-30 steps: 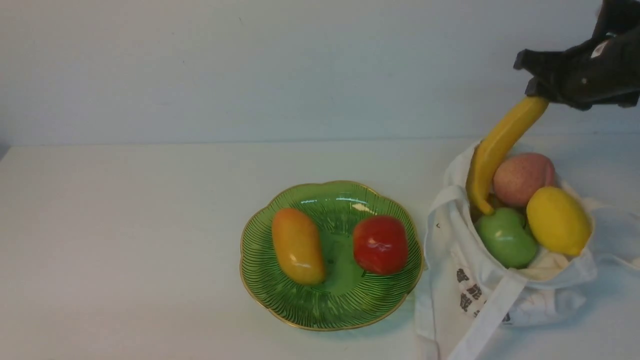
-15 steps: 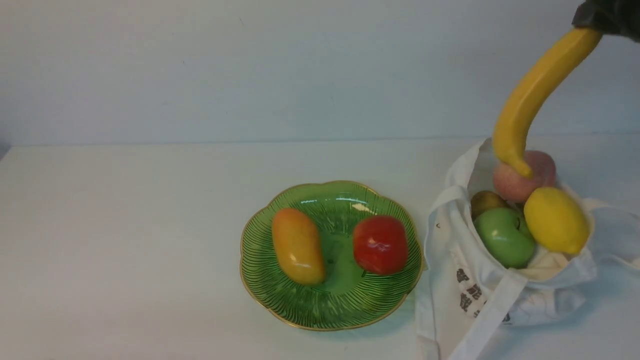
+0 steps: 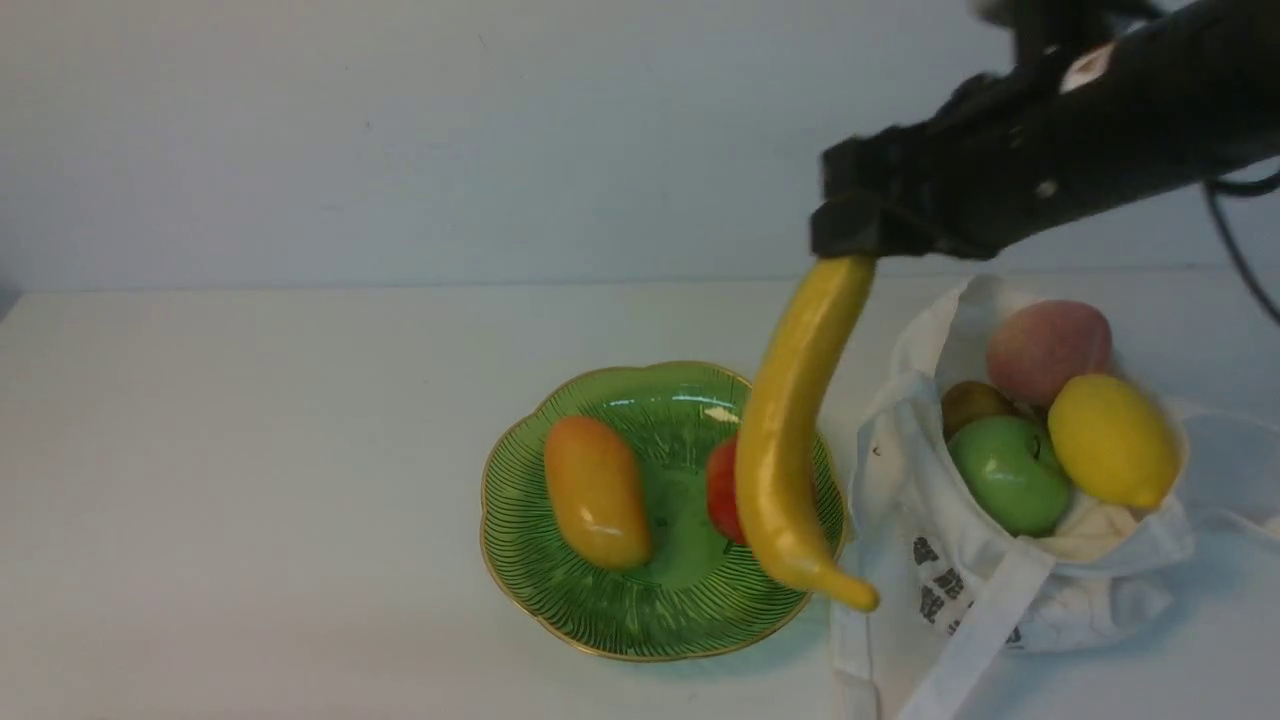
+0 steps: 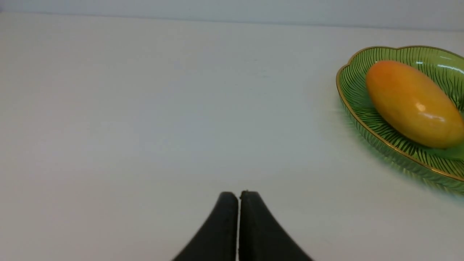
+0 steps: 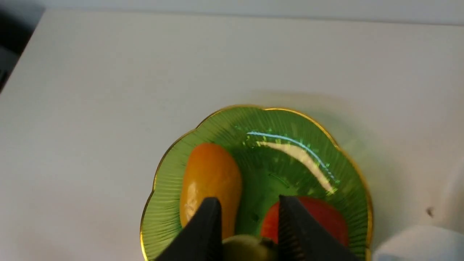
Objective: Take the fruit out of the cloth bag on the white table and place them on a plate.
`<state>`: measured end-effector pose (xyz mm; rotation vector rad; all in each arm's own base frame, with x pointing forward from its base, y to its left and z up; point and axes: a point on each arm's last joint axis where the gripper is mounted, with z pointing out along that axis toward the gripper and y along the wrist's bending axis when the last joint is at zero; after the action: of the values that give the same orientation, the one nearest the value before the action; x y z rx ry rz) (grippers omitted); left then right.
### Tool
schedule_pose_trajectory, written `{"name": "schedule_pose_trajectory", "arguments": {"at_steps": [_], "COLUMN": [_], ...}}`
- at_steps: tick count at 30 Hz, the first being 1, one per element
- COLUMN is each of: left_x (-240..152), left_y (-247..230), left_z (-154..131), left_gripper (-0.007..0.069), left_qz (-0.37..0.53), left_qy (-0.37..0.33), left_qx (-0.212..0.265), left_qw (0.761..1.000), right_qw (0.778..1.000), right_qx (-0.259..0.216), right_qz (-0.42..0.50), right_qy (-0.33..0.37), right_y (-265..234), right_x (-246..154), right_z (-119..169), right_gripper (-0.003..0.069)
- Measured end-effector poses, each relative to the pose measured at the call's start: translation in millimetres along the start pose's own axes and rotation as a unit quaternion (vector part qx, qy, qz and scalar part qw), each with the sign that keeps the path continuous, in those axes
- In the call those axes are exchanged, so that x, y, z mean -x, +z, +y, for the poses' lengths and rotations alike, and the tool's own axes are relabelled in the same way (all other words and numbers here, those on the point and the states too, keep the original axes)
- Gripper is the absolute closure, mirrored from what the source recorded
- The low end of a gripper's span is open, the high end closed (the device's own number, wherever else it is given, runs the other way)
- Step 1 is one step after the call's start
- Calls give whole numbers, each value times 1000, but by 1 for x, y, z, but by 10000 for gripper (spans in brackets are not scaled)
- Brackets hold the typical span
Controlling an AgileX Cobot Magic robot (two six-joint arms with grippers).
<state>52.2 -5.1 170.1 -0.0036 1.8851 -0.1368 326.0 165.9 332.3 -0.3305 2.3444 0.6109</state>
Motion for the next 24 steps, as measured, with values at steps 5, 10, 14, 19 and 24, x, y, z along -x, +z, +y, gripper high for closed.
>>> {"name": "schedule_pose_trajectory", "arguments": {"at_steps": [5,10,14,19,24], "left_x": [0,0,0,0,0], "left_y": [0,0,0,0,0], "left_z": [0,0,0,0,0], "left_gripper": [633,633,633,633,633], "left_qz": [0,0,0,0,0], "left_qy": [0,0,0,0,0], "left_qx": [0,0,0,0,0], "left_qw": [1000,1000,1000,1000,1000], "right_qw": [999,999,999,997,984], "right_qx": [5,-2,-8,-8,-14], "right_qz": [-19,-22,-7,11,29], "right_qy": [-36,-40,-37,-80,-173], "right_y": [56,95,111,100,45], "right_x": [-9,-21,-29,-25,2], "right_z": [14,13,7,11,29], "right_gripper": [471,343,176,41,58]}}
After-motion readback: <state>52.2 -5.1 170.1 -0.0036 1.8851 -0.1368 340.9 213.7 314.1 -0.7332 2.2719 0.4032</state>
